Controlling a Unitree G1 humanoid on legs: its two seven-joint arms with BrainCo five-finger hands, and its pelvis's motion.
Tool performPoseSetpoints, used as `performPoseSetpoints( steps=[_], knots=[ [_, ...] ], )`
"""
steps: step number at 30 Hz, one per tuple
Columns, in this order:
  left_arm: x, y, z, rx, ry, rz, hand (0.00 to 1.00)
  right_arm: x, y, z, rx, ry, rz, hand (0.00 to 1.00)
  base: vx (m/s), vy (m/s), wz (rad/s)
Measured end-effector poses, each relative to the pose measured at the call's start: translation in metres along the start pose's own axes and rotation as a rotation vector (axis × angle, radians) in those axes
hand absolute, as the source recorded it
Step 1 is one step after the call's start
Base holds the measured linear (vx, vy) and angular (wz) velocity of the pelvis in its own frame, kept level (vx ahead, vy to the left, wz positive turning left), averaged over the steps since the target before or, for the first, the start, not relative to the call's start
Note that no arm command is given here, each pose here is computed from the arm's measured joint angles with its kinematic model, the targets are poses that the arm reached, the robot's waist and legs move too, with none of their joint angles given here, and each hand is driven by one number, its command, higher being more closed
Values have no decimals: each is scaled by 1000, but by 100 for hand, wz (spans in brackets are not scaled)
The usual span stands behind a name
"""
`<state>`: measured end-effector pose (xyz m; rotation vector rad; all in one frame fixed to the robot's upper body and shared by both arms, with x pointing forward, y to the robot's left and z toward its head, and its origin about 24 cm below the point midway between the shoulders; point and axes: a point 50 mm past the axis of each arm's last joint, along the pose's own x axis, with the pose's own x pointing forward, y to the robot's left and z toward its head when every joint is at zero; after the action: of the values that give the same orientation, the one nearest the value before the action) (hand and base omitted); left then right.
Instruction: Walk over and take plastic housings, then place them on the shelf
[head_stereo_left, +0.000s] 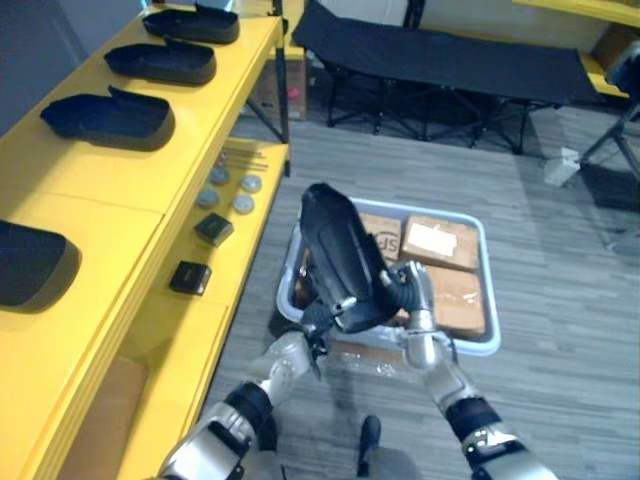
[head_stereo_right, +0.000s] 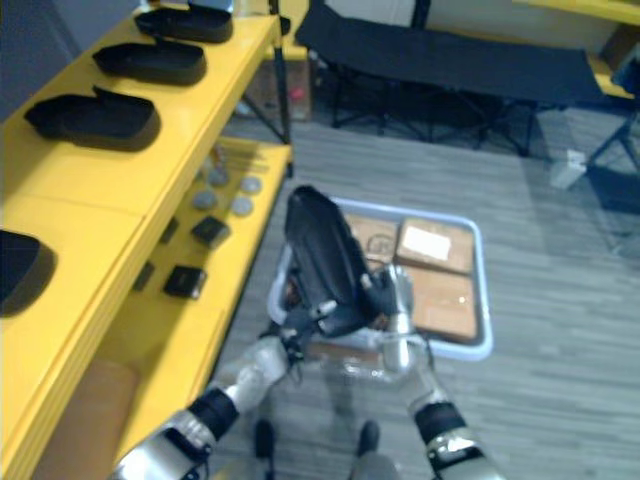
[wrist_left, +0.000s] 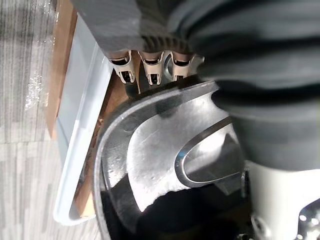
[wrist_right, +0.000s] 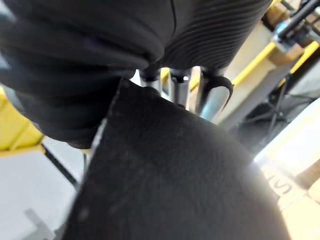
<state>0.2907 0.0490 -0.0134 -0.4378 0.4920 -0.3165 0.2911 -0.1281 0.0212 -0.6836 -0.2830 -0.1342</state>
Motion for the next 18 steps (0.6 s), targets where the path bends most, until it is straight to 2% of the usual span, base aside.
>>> performPoseSetpoints(
  steps=[12, 18],
  knots=[
    [-5, 12, -6, -78, -50, 111, 100, -10, 20, 15, 87, -11, 13, 100, 0, 0, 0],
    [-5, 14, -8, -116, -59, 111, 100, -10, 22, 19, 97, -18, 18, 100, 0, 0, 0]
  ],
)
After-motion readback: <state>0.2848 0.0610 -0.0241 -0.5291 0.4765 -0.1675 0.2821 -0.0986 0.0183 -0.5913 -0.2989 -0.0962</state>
